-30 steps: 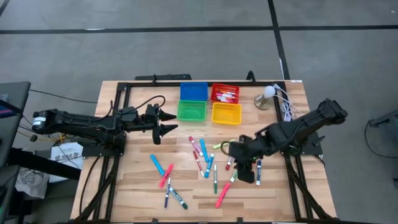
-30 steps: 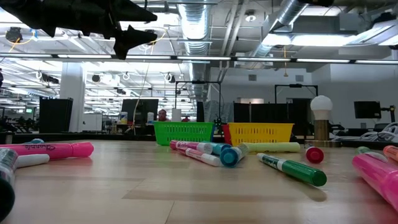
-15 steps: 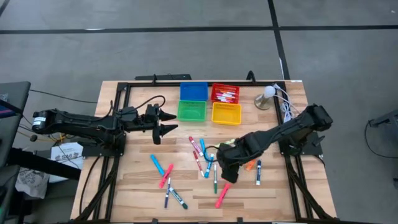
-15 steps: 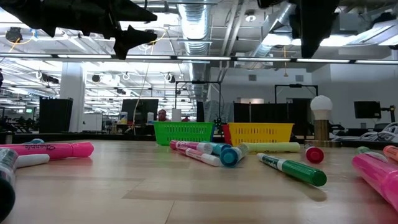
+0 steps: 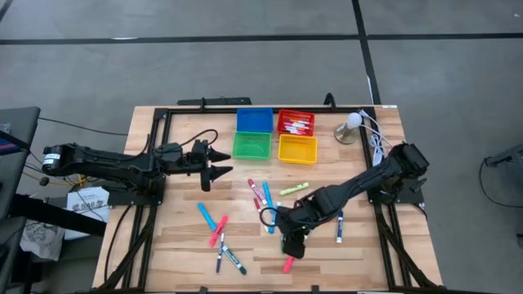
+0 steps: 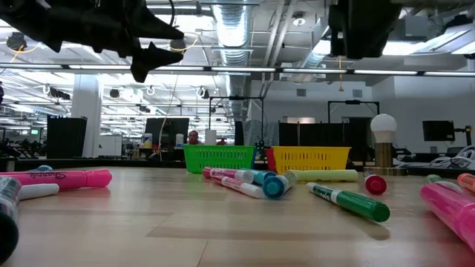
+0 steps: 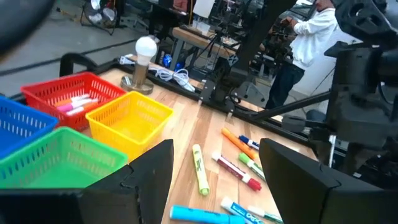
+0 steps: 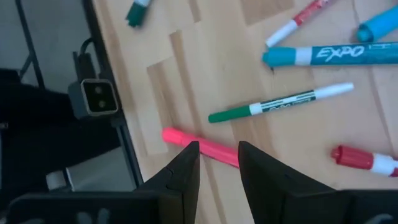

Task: Pick & Place Markers
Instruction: Put the small green marker into the yellow basket

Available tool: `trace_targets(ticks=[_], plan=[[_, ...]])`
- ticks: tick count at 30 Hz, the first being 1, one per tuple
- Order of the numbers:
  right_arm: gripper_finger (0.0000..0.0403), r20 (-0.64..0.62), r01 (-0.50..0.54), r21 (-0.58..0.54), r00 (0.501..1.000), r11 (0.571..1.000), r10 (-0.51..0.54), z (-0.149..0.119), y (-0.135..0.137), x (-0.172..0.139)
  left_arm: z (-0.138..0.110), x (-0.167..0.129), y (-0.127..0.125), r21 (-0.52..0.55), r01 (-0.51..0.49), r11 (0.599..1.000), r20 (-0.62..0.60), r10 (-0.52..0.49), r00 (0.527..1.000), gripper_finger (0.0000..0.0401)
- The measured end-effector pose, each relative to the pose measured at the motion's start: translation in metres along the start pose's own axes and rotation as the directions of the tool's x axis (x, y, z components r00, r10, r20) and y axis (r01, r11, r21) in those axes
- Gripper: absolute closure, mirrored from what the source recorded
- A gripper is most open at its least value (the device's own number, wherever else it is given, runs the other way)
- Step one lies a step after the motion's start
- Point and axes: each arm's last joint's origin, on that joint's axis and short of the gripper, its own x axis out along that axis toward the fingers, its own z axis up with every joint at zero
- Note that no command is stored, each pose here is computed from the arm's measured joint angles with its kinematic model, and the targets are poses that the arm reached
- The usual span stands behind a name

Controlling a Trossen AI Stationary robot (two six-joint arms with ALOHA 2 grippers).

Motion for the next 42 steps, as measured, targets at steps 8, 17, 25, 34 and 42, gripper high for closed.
trace_targets(ticks=[8, 17, 25, 34, 42], plan=[[0.0276, 0.045, -0.016, 0.076, 0.999, 0.997, 0.013, 0.001, 0.004, -0.002, -0.008, -0.002, -0.001, 0.011, 0.116, 0.993, -0.061, -0.115, 0.991, 0.0164], [0.0199, 0.099, 0.044, 0.249, 0.993, 0.968, -0.07, 0.0, 0.003, 0.0, -0.011, -0.004, -0.017, 0.054, 0.336, 0.94, -0.109, -0.329, 0.938, 0.0164], [0.0185, 0.106, 0.104, 0.358, 0.983, 0.928, -0.151, -0.004, -0.006, 0.006, -0.011, -0.004, -0.02, 0.056, 0.356, 0.933, -0.105, -0.349, 0.931, 0.0164], [0.0185, 0.141, 0.102, 0.443, 0.973, 0.89, -0.182, -0.01, -0.017, 0.023, -0.011, -0.005, -0.023, 0.016, 0.364, 0.931, -0.104, -0.361, 0.927, 0.0164], [0.0188, 0.164, 0.066, 0.463, 0.974, 0.884, -0.159, -0.011, -0.016, 0.027, -0.014, -0.007, -0.034, 0.014, 0.422, 0.906, -0.11, -0.419, 0.902, 0.0164]])
